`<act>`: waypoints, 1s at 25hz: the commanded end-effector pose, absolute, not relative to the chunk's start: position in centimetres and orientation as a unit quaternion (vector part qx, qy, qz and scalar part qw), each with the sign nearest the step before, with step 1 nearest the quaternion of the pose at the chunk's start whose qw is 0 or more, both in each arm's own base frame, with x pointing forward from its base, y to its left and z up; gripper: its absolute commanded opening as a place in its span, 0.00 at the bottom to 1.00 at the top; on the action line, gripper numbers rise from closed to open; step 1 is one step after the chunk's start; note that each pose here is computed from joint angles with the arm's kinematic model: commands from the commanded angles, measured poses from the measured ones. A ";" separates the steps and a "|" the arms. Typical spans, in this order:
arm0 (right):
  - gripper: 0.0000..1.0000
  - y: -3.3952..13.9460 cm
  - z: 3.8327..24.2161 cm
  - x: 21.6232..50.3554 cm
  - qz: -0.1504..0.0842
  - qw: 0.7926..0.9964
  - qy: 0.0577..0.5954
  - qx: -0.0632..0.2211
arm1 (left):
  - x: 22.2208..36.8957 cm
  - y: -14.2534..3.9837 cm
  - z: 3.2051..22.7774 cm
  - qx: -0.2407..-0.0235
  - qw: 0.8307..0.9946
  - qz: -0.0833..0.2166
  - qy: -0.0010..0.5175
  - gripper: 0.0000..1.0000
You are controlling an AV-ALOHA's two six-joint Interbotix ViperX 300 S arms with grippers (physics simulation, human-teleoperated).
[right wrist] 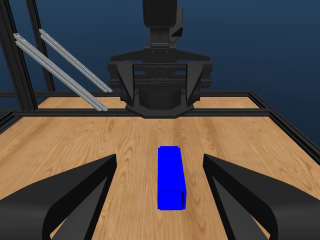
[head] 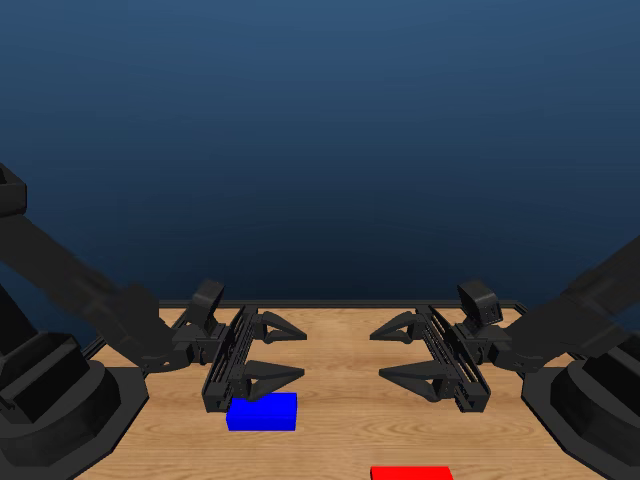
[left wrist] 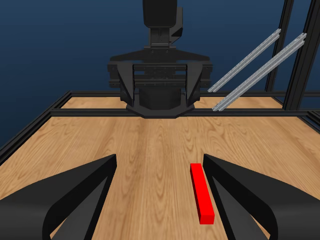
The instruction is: Insert peg into socket
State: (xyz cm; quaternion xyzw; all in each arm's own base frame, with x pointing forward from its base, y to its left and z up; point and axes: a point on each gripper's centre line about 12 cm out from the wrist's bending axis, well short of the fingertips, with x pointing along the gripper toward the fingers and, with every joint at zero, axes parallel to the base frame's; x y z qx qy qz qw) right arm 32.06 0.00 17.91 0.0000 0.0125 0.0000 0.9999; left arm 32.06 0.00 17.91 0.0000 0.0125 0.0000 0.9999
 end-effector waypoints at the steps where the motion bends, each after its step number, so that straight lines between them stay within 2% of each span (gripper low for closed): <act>1: 1.00 1.2 18.4 31.8 -0.011 0.996 0.056 0.066 | 33.1 -1.8 21.2 -0.073 0.995 -0.042 -0.057 1.00; 4: 1.00 0.7 18.6 31.9 -0.020 0.995 0.060 0.078 | 33.4 -1.5 21.1 -0.074 0.995 -0.042 -0.059 1.00; 8: 1.00 0.4 18.0 32.2 -0.025 0.993 0.074 0.090 | 33.1 -1.0 20.6 -0.089 0.994 -0.038 -0.057 1.00; 10: 1.00 0.9 17.5 32.5 -0.019 0.991 0.095 0.093 | 32.4 -1.0 19.6 -0.110 0.993 -0.027 -0.019 1.00; 11: 1.00 1.1 17.4 32.6 -0.017 0.990 0.101 0.094 | 32.1 -1.2 19.3 -0.111 0.993 -0.028 -0.007 1.00; 12: 1.00 1.2 17.1 32.5 -0.017 0.990 0.100 0.102 | 31.6 -1.1 18.3 -0.106 0.993 -0.017 0.041 1.00; 14: 1.00 1.3 16.8 32.8 -0.017 0.989 0.097 0.109 | 30.9 -0.7 17.5 -0.108 0.991 -0.003 0.081 1.00; 18: 1.00 2.1 15.9 33.3 -0.009 0.988 0.103 0.117 | 29.1 0.1 16.2 -0.097 0.981 0.022 0.165 1.00; 20: 1.00 2.7 15.8 33.5 -0.001 0.988 0.104 0.118 | 28.9 0.5 16.6 -0.084 0.977 0.031 0.191 1.00; 22: 1.00 3.0 15.7 33.5 0.001 0.987 0.101 0.122 | 29.4 0.0 17.3 -0.069 0.973 0.021 0.219 1.00; 25: 1.00 3.2 15.8 33.4 0.002 0.987 0.090 0.131 | 29.7 -0.1 17.2 -0.059 0.965 0.017 0.257 1.00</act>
